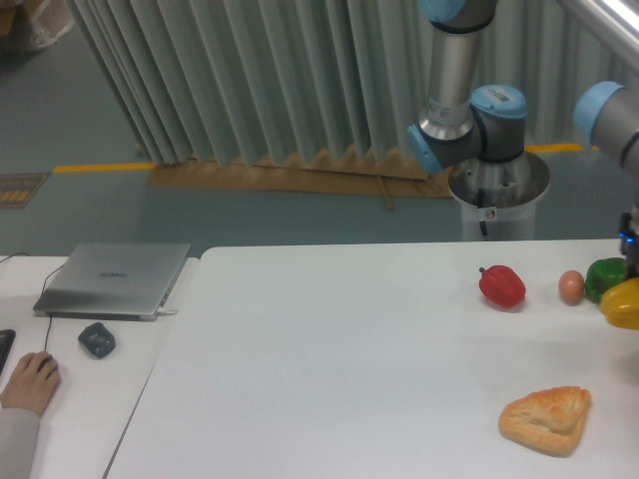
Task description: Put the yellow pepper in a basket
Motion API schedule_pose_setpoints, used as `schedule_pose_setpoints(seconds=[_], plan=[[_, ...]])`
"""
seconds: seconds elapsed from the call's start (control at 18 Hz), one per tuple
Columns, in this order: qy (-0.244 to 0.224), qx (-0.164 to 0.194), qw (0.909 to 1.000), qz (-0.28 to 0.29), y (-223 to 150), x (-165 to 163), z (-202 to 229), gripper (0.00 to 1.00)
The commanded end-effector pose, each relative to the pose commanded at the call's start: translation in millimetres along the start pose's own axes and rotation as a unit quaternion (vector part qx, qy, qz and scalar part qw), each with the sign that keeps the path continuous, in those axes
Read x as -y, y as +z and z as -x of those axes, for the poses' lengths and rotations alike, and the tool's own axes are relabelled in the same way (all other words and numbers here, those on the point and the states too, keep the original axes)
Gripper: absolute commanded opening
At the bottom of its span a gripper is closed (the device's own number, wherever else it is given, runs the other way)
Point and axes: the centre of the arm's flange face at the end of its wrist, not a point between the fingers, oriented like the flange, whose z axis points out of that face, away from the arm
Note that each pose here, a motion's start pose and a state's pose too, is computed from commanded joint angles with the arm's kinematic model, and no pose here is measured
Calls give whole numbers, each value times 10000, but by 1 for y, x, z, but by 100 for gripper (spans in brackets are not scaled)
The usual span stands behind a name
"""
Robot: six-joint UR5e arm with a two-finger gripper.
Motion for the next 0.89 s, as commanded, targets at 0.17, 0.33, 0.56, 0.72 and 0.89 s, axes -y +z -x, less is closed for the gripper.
schedule_pose_setpoints(seconds=[0.17, 0.33, 0.56, 0.72, 0.89], plan=[[90, 23, 10000, 7, -3, -23, -7, 56], [112, 36, 9999, 18, -4, -34, -8, 56], [-77, 288, 9995, 115, -11, -58, -8, 56], [-164, 482, 9985, 221, -22, -64, -2, 55], [-200, 780, 9960, 399, -13, -67, 14, 55]])
